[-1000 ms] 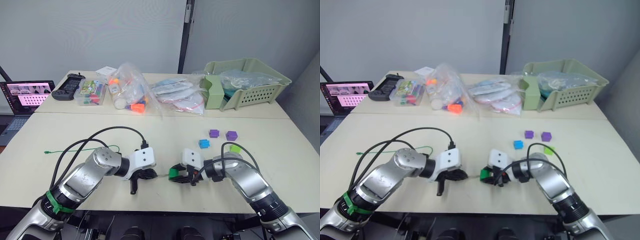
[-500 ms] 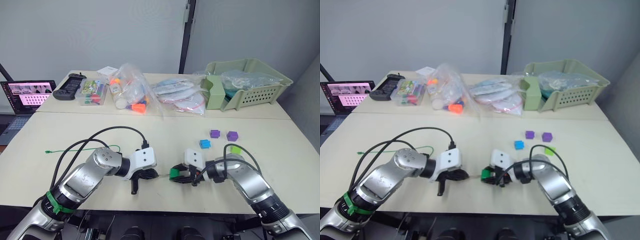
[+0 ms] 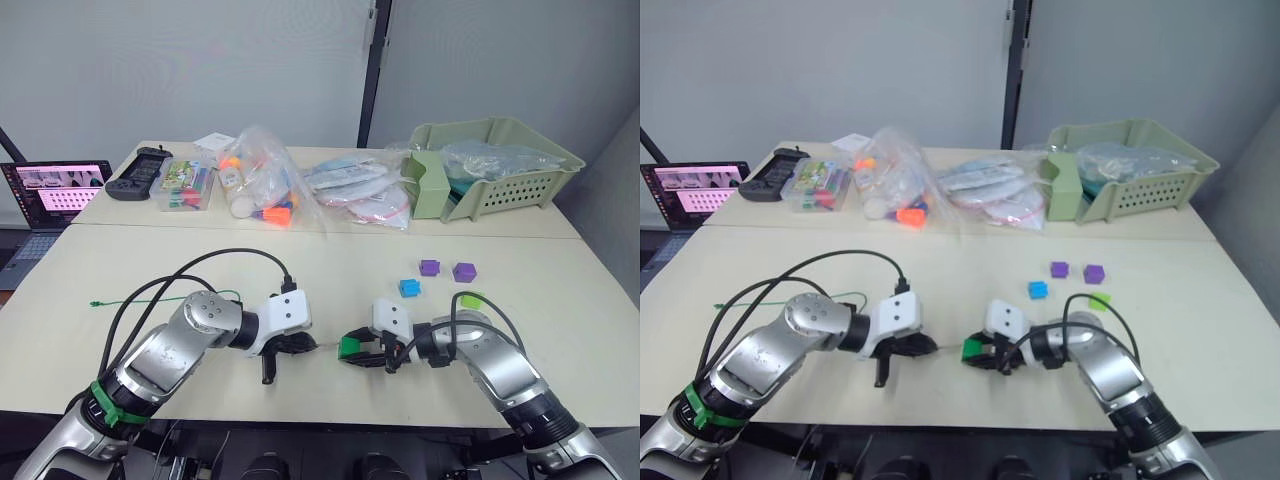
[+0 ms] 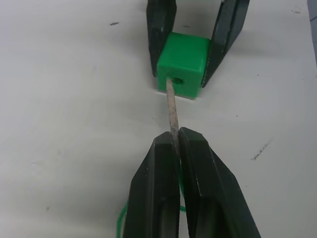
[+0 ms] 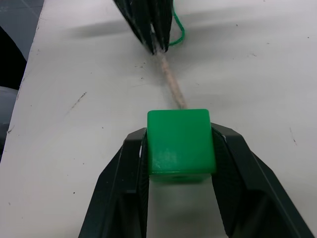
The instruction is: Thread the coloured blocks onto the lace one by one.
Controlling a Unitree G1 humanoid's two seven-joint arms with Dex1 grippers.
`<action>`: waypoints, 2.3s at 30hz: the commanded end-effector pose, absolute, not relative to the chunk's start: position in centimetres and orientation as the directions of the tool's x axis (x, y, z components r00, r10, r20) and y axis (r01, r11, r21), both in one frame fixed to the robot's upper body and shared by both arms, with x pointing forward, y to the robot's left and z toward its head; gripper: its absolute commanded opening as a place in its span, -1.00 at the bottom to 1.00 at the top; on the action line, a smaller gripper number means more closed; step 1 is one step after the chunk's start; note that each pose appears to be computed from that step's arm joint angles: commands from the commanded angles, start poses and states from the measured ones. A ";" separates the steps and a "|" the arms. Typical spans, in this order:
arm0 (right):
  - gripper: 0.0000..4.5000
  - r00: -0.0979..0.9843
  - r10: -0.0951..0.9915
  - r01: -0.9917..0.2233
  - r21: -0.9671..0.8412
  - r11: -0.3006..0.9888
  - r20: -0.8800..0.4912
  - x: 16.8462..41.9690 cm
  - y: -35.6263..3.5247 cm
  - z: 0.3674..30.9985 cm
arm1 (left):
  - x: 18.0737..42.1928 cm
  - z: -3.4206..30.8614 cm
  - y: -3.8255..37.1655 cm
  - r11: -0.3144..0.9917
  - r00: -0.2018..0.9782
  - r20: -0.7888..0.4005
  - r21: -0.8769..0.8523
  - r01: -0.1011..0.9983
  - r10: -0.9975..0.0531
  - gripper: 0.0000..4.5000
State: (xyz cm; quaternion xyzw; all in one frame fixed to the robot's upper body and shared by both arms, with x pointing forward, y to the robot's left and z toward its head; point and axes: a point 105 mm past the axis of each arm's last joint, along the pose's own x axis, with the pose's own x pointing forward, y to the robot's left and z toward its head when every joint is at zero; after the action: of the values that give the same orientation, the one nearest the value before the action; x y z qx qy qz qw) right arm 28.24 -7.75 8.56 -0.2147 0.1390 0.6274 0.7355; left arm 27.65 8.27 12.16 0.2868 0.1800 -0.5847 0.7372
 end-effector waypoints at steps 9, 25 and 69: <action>-0.47 0.139 0.821 -0.990 -0.080 0.114 -0.553 27.5 -8.2 6.7 | 27.2 12.5 7.2 0.083 0.192 -0.606 0.203 0.976 -0.772 -1.00; -0.47 0.125 0.827 -0.992 -0.087 0.092 -0.548 27.3 -8.0 6.9 | 27.0 12.6 7.0 0.047 0.158 -0.588 0.199 0.979 -0.793 -1.00; -0.47 0.153 0.830 -0.988 -0.101 0.116 -0.537 26.9 -7.5 7.3 | 29.3 9.0 7.5 0.069 0.156 -0.539 0.177 0.982 -0.828 0.31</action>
State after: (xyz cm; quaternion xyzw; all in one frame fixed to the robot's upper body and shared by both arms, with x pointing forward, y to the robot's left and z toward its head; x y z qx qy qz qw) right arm 27.78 -7.62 8.52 -0.2302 0.1532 0.6167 0.7370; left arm 29.02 7.48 8.40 0.2466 0.1662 -0.6369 0.7112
